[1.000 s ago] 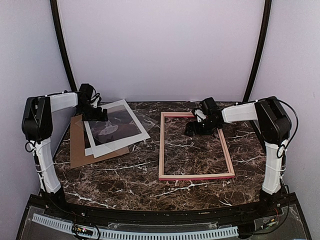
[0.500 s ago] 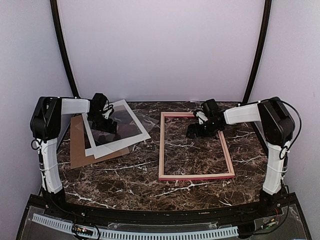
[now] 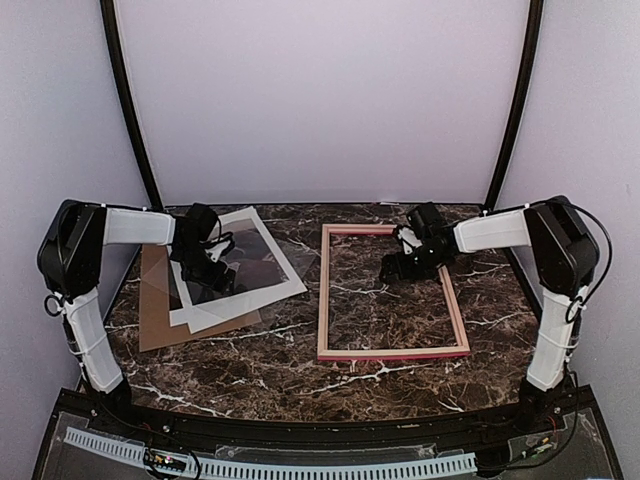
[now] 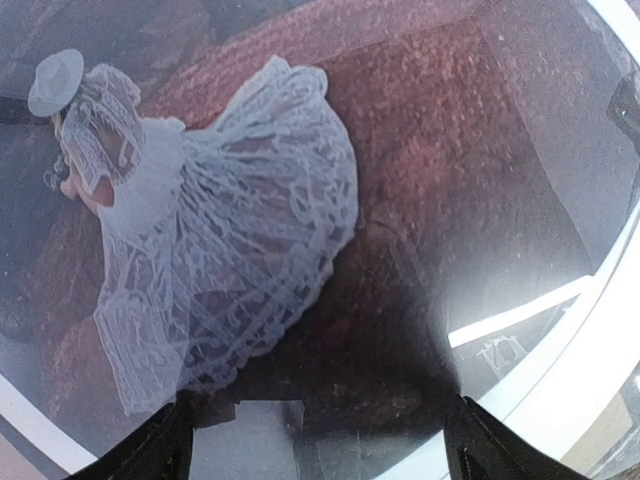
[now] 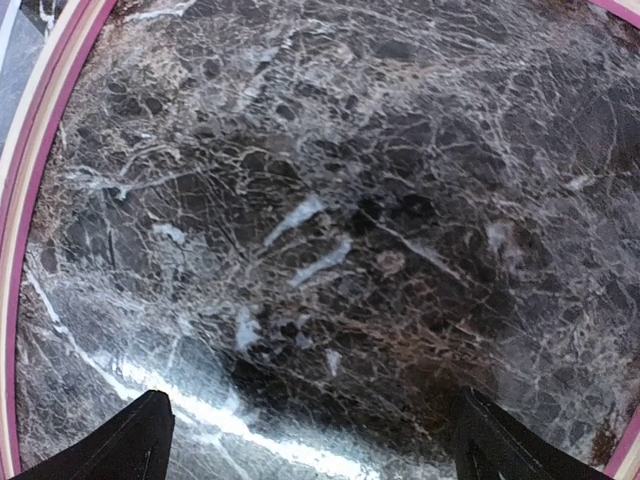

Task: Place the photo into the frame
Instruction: Move the backboard to the center of the board, then adjust the frame body at the center of the board.

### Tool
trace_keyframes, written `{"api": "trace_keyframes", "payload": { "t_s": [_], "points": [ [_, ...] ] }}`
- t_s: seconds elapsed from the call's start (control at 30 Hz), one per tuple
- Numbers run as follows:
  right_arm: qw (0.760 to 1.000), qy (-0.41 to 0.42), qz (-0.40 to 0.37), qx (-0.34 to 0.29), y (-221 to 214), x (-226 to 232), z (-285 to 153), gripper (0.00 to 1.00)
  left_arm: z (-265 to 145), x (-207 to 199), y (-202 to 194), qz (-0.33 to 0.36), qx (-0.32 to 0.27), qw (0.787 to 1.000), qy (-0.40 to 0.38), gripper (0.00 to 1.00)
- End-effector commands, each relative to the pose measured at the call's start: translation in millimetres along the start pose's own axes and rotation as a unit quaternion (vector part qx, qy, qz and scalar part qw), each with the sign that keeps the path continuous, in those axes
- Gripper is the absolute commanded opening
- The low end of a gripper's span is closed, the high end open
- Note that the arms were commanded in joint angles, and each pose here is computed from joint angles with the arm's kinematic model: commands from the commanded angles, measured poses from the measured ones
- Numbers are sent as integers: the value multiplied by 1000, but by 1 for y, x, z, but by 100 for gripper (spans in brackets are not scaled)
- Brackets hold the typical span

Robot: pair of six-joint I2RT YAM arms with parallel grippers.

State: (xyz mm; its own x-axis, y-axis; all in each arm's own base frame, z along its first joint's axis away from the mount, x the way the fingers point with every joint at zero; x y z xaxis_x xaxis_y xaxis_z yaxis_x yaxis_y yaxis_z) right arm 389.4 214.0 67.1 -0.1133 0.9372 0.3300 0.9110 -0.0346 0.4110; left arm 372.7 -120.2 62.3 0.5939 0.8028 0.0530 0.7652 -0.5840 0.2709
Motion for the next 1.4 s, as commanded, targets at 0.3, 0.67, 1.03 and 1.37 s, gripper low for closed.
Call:
{"api": "trace_keyframes", "payload": {
  "t_s": [0.3,0.67,1.03,1.37],
  "points": [
    [990,-133,33,-35,11,-66,-48,98,-31,-36,-57,67,43,997,-26,89],
    [981,-164,104,-25,5,-124,-60,90,-61,-24,-19,51,-30,998,8,92],
    [980,-155,125,15,-8,-143,-45,53,-68,-9,-8,-63,-57,996,27,94],
    [971,-162,171,-29,15,-170,-70,49,-80,39,-57,-252,-68,965,40,96]
  ]
}}
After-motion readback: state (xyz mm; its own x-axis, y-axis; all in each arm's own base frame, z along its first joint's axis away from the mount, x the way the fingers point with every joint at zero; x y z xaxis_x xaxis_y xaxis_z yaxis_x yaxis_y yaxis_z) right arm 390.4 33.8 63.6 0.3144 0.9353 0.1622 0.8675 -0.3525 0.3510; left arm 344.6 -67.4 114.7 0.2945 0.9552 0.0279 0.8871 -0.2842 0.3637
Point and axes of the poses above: each gripper's point midway between its finger pads, its own z axis out along the fingers, its own x axis along the line the jaws close on, y = z × x, the point moved 4 cm from there along -z, back along the fingers, and after that the axes turned 14 degrees about z, right-handed, at the moved point
